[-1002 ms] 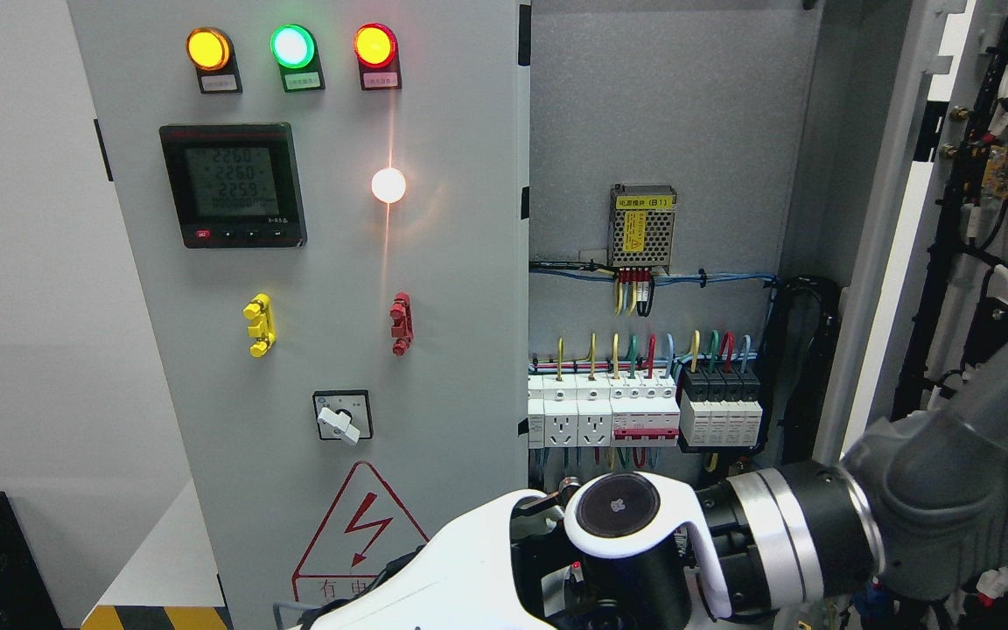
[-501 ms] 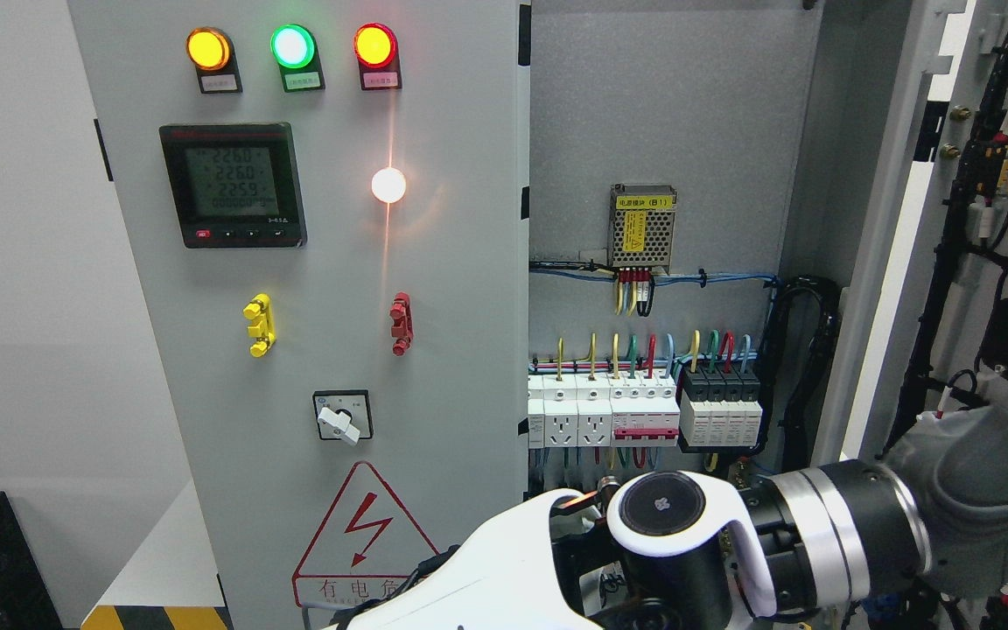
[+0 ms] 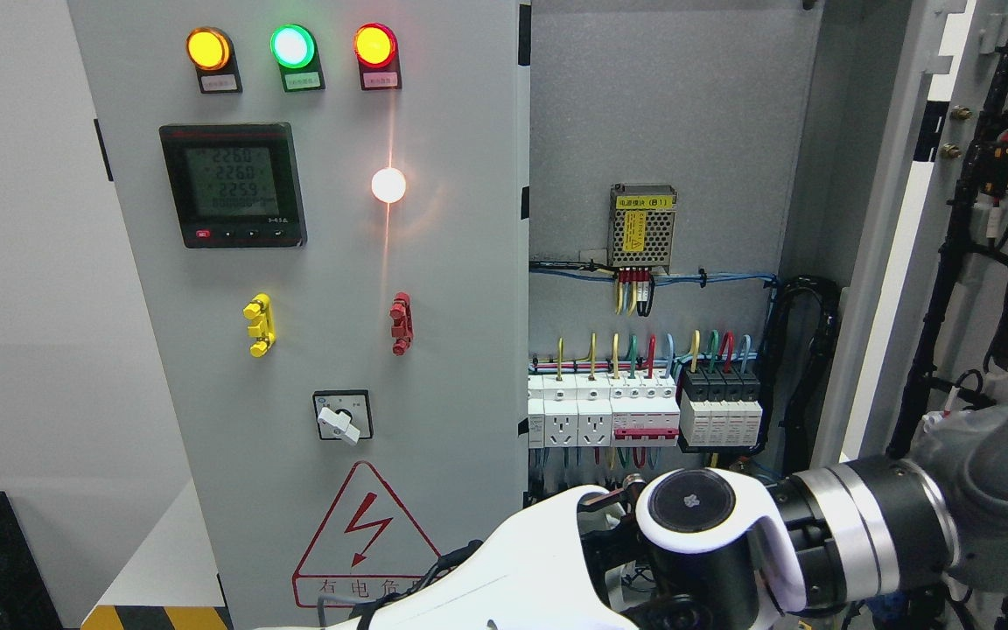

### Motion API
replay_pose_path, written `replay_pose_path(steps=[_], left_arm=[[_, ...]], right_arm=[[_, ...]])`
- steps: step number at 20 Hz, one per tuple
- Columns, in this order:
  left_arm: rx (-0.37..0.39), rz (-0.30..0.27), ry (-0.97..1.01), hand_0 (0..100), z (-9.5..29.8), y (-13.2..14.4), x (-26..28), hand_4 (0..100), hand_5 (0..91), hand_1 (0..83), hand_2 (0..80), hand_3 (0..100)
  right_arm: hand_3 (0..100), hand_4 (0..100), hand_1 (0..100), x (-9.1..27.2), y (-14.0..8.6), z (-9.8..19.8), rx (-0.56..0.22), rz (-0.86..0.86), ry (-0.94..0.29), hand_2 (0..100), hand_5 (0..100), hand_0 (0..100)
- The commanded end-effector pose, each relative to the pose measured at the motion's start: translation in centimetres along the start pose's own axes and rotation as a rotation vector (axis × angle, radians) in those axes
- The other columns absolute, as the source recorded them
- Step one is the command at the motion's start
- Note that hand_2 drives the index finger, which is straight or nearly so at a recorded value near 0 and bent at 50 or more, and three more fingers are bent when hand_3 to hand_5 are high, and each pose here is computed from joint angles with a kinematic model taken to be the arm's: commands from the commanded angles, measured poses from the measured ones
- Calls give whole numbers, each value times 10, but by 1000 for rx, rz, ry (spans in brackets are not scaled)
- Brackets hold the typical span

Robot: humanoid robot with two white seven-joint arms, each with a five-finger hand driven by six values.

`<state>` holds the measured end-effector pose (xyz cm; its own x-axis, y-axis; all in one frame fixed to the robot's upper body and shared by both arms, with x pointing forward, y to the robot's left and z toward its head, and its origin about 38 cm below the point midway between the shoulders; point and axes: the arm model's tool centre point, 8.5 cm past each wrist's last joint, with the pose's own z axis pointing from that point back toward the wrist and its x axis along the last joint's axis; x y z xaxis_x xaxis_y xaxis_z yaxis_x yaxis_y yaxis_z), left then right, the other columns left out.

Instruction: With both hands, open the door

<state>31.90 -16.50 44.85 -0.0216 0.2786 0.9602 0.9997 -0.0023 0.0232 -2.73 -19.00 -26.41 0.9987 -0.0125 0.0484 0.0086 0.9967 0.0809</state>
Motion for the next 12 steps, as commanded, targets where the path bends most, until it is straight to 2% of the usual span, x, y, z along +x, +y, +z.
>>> replay_pose_path(steps=[1,8,12], left_arm=[[10,-1,28,0,-7,3,-8,0,0,0,0,0],[-9,-9,23,0,-1,-2,-4,0,0,0,0,0],[-20,-45,15,0,22,-3,9,0,0,0,0,0]], right_arm=[[0,0,0,0,0,0,1,12,1,0,0,191],[0,0,0,0,0,0,1,12,1,0,0,191],[0,0,0,0,0,0,1,12,1,0,0,191]])
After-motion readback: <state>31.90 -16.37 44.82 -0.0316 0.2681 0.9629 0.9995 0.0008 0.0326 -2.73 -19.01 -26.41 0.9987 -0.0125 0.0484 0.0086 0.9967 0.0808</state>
